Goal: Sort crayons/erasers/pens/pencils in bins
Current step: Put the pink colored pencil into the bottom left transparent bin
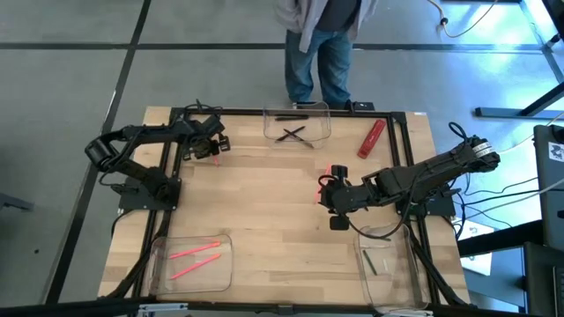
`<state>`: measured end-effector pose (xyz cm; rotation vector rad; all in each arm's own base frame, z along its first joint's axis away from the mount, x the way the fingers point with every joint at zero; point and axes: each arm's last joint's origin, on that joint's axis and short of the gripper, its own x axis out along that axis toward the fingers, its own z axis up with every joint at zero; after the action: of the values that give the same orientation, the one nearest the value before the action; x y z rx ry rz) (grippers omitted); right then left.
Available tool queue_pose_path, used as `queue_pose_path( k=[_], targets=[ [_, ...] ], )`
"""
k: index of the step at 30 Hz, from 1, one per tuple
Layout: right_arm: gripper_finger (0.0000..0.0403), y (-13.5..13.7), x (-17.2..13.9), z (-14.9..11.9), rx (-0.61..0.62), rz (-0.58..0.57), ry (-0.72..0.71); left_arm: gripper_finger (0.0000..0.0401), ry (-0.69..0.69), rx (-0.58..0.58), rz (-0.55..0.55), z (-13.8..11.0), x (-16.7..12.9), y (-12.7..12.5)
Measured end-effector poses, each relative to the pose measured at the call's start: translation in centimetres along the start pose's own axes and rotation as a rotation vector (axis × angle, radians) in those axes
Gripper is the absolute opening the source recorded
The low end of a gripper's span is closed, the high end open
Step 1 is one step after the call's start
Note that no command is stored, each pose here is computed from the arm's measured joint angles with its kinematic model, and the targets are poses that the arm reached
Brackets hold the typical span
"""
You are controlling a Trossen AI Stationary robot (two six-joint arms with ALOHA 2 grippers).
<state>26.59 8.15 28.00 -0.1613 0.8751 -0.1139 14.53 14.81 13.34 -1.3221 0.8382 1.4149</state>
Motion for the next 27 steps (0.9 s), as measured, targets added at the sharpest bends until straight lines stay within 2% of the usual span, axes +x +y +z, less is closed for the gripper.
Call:
queue_pose_path(
  k=[7,13,16,27],
  targets=[
    [0.0140,0.0,0.0,0.0,0.000,0.000,0.000,0.0094,0.085,0.043,0.067,-0.5,0.0,0.8],
    [0.0140,0.0,0.0,0.0,-0.001,0.000,0.000,0.0094,0.138,0.144,0.103,-1.1,-0.2,1.1],
    [0.0140,0.0,0.0,0.0,-0.001,0.000,0.000,0.0094,0.141,0.207,0.101,-1.1,-0.1,1.1],
    [0.0140,0.0,0.0,0.0,0.002,0.000,-0.001,0.0093,0.113,0.232,0.099,-1.0,0.0,1.1]
  ],
)
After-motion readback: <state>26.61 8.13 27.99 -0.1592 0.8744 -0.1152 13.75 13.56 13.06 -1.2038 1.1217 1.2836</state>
